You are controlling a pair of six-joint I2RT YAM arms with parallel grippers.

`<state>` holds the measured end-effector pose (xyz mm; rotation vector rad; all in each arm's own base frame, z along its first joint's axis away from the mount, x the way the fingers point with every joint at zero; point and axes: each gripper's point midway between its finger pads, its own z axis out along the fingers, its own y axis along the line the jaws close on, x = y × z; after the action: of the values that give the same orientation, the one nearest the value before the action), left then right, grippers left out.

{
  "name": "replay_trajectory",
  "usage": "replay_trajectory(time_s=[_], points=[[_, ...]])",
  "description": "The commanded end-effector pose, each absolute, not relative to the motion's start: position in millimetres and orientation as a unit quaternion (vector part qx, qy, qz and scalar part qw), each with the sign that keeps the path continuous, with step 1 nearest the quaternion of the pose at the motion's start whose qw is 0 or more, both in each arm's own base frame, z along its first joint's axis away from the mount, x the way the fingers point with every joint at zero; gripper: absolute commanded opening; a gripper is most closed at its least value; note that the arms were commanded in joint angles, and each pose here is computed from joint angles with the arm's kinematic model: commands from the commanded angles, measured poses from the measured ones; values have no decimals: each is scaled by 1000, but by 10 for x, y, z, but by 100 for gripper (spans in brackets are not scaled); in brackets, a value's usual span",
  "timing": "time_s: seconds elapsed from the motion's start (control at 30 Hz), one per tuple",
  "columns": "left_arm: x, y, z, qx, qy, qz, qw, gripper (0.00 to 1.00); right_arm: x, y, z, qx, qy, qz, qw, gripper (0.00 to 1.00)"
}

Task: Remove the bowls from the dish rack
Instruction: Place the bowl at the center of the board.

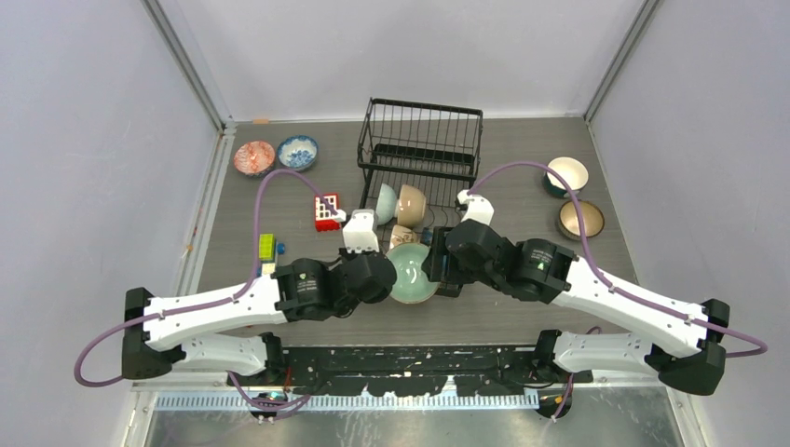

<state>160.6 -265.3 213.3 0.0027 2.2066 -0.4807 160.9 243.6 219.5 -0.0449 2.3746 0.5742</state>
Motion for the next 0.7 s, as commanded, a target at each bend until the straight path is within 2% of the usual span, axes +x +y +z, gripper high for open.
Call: replay_trajectory(time_s=[0.0,0.2,0.53,0.67], points=[[1703,-2658,2524,-30,856,-240,458,0,1657,2476,2406,-30,901,236,362,70],[1711,-2629,2507,-27,860,-241,449,0,1661,2443,2539,-55,895,232,376,99],[1751,-2569,2470,-36,867,-254,428,0,1780,2250,2942,-43,859,243,449,100],[1763,-2589,2461,-38,868,-262,419,0,1726,2271,2937,-68,853,258,449,100]])
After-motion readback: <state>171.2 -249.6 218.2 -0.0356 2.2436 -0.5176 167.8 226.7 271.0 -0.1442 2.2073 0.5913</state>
